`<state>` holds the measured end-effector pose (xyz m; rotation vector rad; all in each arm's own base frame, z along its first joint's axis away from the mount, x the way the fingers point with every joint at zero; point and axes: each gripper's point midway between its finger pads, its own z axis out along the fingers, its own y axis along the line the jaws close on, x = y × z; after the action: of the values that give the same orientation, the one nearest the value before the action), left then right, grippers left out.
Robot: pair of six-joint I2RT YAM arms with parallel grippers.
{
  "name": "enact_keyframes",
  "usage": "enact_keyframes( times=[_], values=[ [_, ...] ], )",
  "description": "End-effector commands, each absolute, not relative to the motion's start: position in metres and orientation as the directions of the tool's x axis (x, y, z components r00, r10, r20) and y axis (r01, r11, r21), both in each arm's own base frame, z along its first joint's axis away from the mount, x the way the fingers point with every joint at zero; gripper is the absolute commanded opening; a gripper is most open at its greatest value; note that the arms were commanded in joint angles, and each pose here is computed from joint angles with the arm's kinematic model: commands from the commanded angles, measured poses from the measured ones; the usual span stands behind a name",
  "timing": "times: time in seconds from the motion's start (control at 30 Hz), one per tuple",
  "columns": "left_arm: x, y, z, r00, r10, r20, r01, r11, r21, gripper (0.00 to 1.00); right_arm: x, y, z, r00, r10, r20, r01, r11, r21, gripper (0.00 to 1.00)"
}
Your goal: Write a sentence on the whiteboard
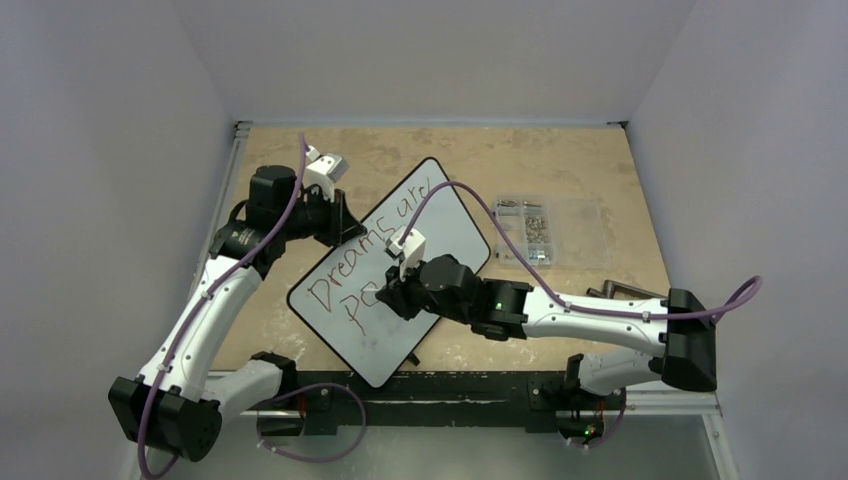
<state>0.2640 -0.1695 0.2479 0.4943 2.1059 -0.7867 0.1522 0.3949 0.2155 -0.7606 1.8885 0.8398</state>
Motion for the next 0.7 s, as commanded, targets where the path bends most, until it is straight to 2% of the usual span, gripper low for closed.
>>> enact_keyframes(
  times=[0.0, 0.23, 0.47, 0.67],
  values=[
    [0.274, -0.171, 0.279, -0.465, 0.052, -0.884, 0.631, 0.72, -0.289, 0.0, 0.152, 0.397, 0.234, -0.373, -0.119, -0.92, -0.799, 0.546, 0.253, 0.0],
    [0.274, -0.171, 0.279, -0.463, 0.052, -0.885, 0.632, 0.719, -0.289, 0.0, 0.147, 0.377, 0.265, -0.343, 0.032, -0.939, -0.796, 0.521, 0.308, 0.0],
    [0.274, -0.171, 0.279, -0.463, 0.051, -0.885, 0.632, 0.719, -0.289, 0.0, 0.175, 0.353, 0.262, -0.332, 0.056, -0.942, -0.678, 0.68, 0.28, 0.0],
    [0.274, -0.171, 0.279, -0.464, 0.052, -0.885, 0.631, 0.72, -0.288, 0.0, 0.194, 0.35, 0.26, -0.357, 0.055, -0.933, -0.63, 0.723, 0.284, 0.0]
  ],
)
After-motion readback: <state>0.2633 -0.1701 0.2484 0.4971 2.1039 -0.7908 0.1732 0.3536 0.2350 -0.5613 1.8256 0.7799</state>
